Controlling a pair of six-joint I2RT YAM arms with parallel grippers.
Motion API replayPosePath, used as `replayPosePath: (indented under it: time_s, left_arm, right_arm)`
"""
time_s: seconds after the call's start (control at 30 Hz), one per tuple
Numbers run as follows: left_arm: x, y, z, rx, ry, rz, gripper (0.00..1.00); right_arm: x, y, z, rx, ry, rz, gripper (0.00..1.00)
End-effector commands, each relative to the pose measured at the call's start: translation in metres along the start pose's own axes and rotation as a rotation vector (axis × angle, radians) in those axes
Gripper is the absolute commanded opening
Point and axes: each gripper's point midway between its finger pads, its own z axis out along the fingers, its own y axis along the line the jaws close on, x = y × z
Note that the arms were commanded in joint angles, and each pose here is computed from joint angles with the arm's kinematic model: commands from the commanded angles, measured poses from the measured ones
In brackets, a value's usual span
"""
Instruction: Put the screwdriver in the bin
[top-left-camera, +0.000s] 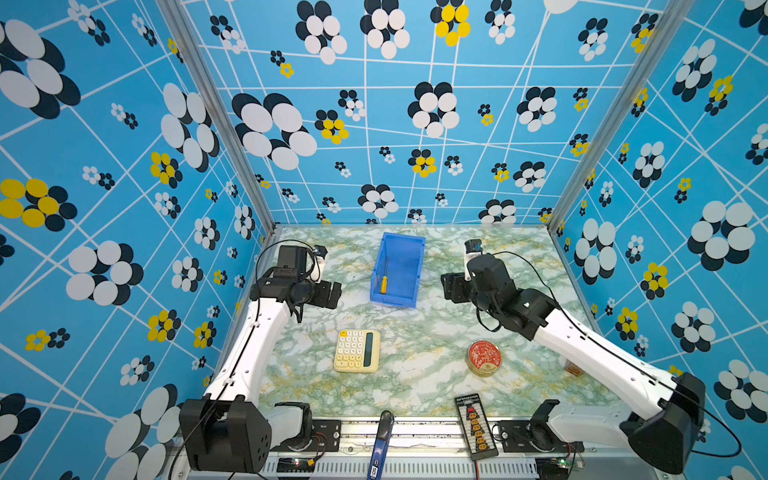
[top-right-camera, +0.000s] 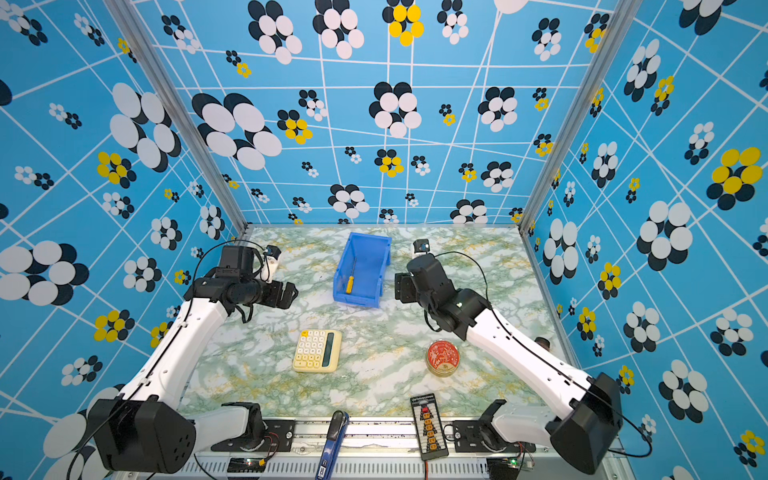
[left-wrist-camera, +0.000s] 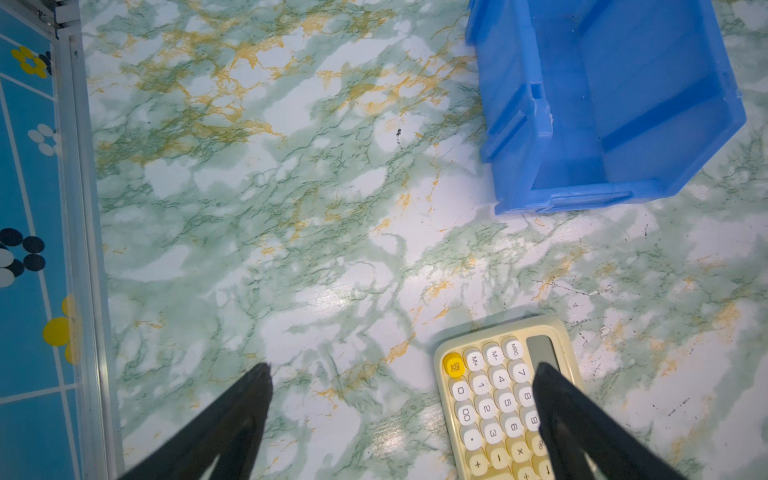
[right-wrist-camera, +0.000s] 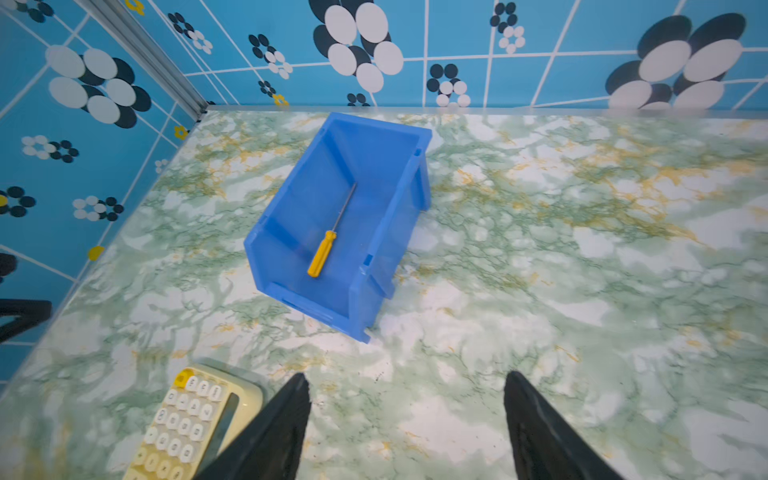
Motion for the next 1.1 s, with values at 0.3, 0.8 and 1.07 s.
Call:
replayPosePath:
  time_s: [0.3, 0.8, 1.07]
  left_arm:
    - [-0.007, 0.018, 0.008, -0.101, -0.164, -0.039, 0.99]
    - [-0.025, 0.063, 0.02, -0.223, -0.456, -0.164, 0.99]
    - [0.008, 0.052, 0.05, -0.142, -0.579, -0.181, 0.99]
  right_arm:
    - [0.018, -0.091, -0.019, 0.288, -0.273, -0.037, 0.98]
    - [0.05, -0.152, 0.011, 0.411, -0.221, 0.058, 0.99]
    - [0.07, -0.181, 0.0, 0.493, -0.252, 0.149, 0.99]
